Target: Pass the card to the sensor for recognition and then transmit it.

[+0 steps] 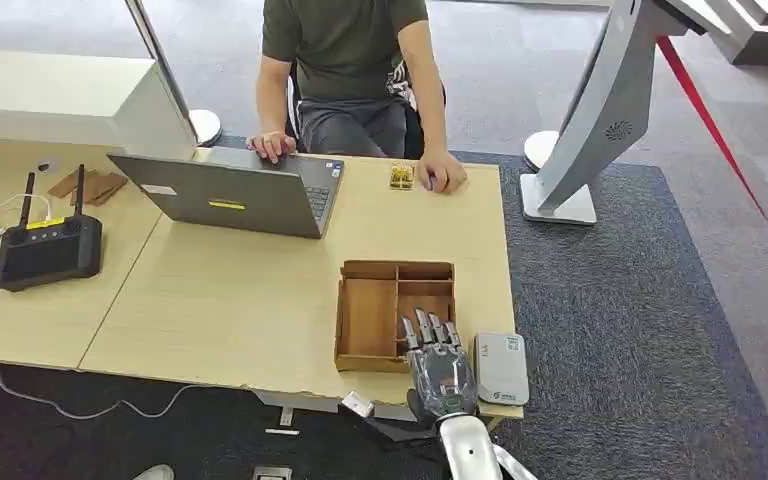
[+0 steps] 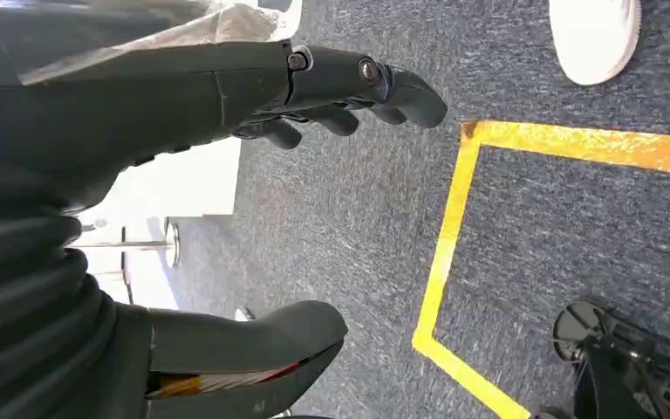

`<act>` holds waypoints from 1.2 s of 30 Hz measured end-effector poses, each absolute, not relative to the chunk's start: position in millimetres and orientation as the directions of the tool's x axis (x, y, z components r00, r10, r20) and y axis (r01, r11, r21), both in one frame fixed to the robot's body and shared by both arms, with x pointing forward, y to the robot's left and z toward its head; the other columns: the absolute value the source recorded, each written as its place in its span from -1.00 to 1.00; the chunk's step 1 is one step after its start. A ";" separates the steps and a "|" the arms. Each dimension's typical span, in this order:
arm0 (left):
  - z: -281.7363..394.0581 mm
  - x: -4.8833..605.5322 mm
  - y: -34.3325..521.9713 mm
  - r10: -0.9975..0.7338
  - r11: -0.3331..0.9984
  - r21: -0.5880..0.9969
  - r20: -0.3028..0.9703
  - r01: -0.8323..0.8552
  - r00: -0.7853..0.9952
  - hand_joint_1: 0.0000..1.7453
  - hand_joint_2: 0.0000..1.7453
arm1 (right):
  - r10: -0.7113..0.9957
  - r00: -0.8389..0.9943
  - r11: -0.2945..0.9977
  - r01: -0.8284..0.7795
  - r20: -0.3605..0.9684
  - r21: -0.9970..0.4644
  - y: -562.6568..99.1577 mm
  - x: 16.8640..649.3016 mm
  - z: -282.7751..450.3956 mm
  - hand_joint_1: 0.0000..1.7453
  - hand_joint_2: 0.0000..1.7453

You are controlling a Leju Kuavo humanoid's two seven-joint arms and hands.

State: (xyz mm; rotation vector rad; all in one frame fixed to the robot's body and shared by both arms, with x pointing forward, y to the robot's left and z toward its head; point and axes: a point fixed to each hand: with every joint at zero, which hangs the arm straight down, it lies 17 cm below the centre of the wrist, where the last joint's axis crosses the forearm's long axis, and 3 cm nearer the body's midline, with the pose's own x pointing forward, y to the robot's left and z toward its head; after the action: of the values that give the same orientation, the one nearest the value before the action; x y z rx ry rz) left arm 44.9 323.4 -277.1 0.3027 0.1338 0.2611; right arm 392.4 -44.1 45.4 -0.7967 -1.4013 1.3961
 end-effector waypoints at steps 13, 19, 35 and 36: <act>-277.1 45.0 323.3 0.272 0.921 0.312 -0.091 -0.232 0.958 -1.00 1.00 | 0.936 -0.300 0.139 -0.170 0.186 -0.976 -50.3 397.2 49.1 -1.00 1.00; -277.0 45.0 323.5 0.267 0.922 0.314 -0.090 -0.227 0.959 -1.00 1.00 | 0.937 -0.293 0.146 -0.161 0.189 -0.976 -52.6 399.8 54.6 -1.00 1.00; -277.0 45.6 321.7 0.258 0.924 0.315 -0.089 -0.218 0.962 -1.00 1.00 | 0.937 -0.293 0.147 -0.164 0.191 -0.975 -51.7 403.7 57.4 -1.00 1.00; -277.0 45.5 321.5 0.258 0.924 0.315 -0.089 -0.218 0.962 -1.00 1.00 | 0.937 -0.294 0.147 -0.165 0.191 -0.975 -51.6 403.8 56.8 -1.00 1.00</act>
State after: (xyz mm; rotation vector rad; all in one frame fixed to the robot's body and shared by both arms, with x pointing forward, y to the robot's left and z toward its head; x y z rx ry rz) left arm 45.5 321.5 -277.0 0.3080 0.1301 0.2450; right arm 403.8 -51.6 56.8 -0.8128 -1.3998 1.3613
